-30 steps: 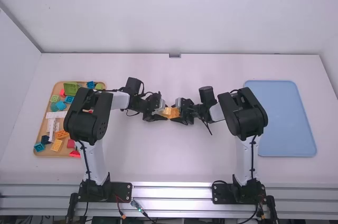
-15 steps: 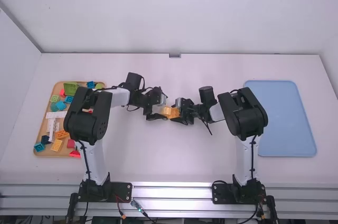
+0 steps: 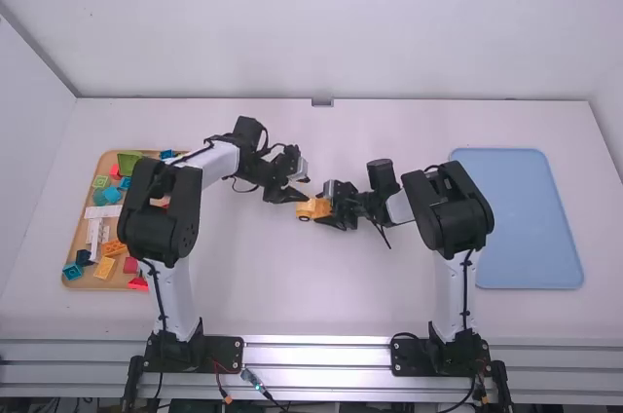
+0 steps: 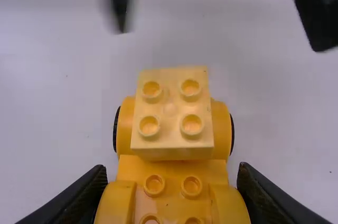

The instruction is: Assemble lego blocks to make yellow taxi

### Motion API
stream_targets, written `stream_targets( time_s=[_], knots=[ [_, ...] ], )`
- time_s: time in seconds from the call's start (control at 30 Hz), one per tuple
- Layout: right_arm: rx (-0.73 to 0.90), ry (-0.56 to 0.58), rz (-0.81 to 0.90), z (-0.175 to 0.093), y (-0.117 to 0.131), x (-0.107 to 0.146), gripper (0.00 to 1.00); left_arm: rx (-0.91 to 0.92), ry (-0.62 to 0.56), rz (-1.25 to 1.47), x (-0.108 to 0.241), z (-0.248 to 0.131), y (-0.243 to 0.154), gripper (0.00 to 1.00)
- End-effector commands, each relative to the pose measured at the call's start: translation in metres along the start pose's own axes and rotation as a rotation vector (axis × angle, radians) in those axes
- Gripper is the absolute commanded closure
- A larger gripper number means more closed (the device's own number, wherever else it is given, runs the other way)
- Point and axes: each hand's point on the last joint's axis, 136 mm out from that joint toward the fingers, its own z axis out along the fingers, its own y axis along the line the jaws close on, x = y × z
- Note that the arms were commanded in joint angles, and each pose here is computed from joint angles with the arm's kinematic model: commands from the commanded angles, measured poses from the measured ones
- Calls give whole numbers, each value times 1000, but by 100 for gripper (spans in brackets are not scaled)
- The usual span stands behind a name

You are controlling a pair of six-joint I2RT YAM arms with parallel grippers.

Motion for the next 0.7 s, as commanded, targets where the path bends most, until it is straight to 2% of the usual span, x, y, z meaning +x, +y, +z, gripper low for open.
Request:
stream_targets(
  time_s=[0.0,0.23,0.4,0.5,0.67],
  knots=[
    [10,14,14,-1,-2,6,44,2,-22,20,-10,-6,-1,98],
    [8,14,14,0,-2,5,43,20,80,-15,23,9,-20,98],
    [7,11,15,0,-2,5,43,-39,59,-37,41,21,-20,98],
    [7,11,33,0,-2,5,43,-137,39,-103,53,25,-10,98],
    [6,12,34,0,-1,5,44,-167,14,-75,58,29,-13,98]
  ],
)
